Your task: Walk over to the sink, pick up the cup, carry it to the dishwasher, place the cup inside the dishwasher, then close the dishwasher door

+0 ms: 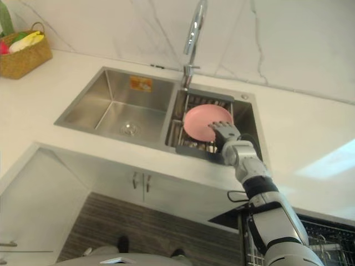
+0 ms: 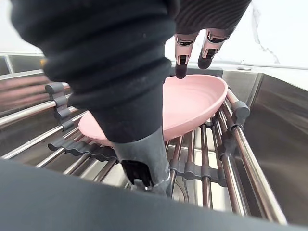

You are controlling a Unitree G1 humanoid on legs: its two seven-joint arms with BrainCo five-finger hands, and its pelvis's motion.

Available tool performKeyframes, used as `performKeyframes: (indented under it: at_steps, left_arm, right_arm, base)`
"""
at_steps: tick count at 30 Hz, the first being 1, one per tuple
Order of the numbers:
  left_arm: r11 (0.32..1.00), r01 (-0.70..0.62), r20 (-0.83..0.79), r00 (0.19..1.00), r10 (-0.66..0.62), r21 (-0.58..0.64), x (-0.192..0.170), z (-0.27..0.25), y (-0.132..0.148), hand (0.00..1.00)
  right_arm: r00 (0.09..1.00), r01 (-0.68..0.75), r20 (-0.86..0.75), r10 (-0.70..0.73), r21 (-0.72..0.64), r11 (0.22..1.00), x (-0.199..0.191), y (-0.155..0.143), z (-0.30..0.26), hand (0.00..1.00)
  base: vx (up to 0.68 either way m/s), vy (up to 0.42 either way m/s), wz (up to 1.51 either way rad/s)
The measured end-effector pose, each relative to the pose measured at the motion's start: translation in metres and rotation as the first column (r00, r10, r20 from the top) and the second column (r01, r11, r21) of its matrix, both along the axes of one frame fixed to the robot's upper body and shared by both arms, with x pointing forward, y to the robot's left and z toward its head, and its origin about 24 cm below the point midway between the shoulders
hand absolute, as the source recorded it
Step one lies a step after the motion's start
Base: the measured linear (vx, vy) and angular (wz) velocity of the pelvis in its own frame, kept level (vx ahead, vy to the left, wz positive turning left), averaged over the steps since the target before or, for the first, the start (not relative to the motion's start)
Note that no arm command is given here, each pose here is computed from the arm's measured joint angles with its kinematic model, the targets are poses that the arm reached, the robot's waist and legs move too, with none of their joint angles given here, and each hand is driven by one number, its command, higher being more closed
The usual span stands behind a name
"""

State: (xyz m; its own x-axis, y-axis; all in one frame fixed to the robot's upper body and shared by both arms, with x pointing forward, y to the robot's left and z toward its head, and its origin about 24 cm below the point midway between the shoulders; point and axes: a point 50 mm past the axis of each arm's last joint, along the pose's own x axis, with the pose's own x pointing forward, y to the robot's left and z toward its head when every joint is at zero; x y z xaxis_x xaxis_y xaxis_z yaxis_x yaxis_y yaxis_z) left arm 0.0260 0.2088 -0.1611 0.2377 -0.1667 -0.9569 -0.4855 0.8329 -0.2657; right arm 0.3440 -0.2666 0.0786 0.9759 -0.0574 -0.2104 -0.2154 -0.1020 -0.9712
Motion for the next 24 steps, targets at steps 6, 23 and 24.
performKeyframes:
  at_steps: [6,23,24]
  left_arm:
    - [1.0,0.016,0.001,1.0,-0.016,-0.007,0.0,0.0,-0.002,0.0]
    - [0.999,0.046,0.028,0.999,-0.045,-0.022,0.002,0.0,-0.005,0.0]
    - [0.999,0.046,0.028,0.999,-0.045,-0.022,0.002,0.0,-0.005,0.0]
  right_arm:
    - [0.997,0.025,0.075,-0.024,-0.005,1.0,-0.001,-0.005,-0.001,0.0]
    - [0.996,0.059,0.078,-0.052,-0.086,0.995,-0.005,-0.016,-0.012,0.0]
    - [0.996,0.059,0.078,-0.052,-0.086,0.995,-0.005,-0.016,-0.012,0.0]
  base:
    - [0.03,0.018,0.04]
    - [0.01,0.005,0.02]
    - [0.0,0.0,0.0]
